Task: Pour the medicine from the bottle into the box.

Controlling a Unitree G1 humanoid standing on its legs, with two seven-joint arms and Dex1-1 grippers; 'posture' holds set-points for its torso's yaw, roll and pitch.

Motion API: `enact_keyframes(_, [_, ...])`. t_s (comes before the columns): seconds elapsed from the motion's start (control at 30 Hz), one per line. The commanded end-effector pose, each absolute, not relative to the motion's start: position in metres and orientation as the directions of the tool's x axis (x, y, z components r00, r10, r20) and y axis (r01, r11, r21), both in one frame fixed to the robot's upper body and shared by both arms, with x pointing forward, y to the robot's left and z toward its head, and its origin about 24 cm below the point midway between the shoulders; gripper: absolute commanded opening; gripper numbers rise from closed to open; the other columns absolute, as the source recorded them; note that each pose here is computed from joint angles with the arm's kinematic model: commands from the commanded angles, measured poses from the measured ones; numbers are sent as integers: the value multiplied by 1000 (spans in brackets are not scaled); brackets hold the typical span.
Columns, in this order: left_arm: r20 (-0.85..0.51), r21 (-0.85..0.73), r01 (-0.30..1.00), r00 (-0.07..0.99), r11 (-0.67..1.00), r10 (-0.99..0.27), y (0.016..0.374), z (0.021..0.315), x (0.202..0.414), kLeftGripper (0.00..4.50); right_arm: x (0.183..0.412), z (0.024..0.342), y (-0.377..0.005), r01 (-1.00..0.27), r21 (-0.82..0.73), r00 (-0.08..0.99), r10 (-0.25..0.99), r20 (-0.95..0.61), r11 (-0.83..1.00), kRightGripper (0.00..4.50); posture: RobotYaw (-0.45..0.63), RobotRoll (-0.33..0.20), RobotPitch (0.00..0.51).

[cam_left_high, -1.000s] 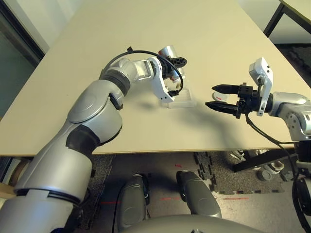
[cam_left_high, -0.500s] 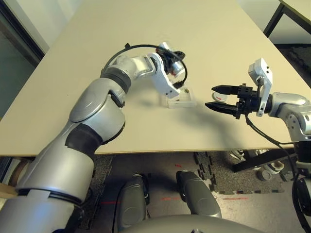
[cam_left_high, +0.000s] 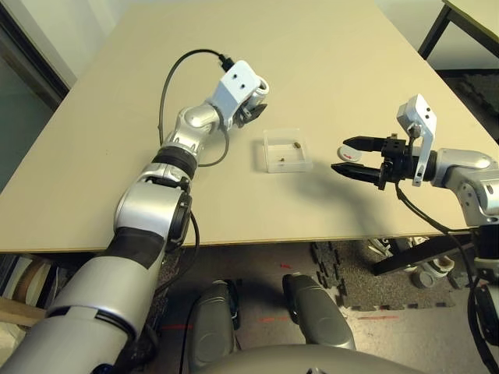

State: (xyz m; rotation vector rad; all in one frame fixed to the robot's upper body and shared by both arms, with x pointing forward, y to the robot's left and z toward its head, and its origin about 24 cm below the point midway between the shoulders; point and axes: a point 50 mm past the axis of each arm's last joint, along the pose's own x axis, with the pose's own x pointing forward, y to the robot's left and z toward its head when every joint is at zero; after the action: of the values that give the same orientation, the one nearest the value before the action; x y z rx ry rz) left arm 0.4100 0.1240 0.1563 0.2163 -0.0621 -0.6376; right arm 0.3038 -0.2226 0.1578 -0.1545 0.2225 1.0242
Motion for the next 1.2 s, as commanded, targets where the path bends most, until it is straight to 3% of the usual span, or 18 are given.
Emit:
enact_keyframes(0.03, [63, 148, 565, 813, 811, -578, 132, 156, 408, 2720, 306, 156, -220, -861, -26, 496, 828, -262, 507, 4500, -238, 0, 122])
enact_keyframes(0.4, [163, 20, 484, 862, 875, -481, 143, 125, 396, 2720, 306, 159, -223, -856, -37, 507, 820, -266, 516, 4500, -259, 0, 121])
enact_keyframes(0.63, [184, 24, 470, 865, 882, -466, 146, 113, 390, 2720, 304, 160, -226, -851, -41, 514, 814, -270, 524, 4500, -275, 0, 128])
enact_keyframes(1.2, [74, 65, 471, 877, 880, -475, 135, 89, 384, 2720, 304, 162, -225, -847, -46, 522, 810, -267, 530, 4500, -287, 0, 128])
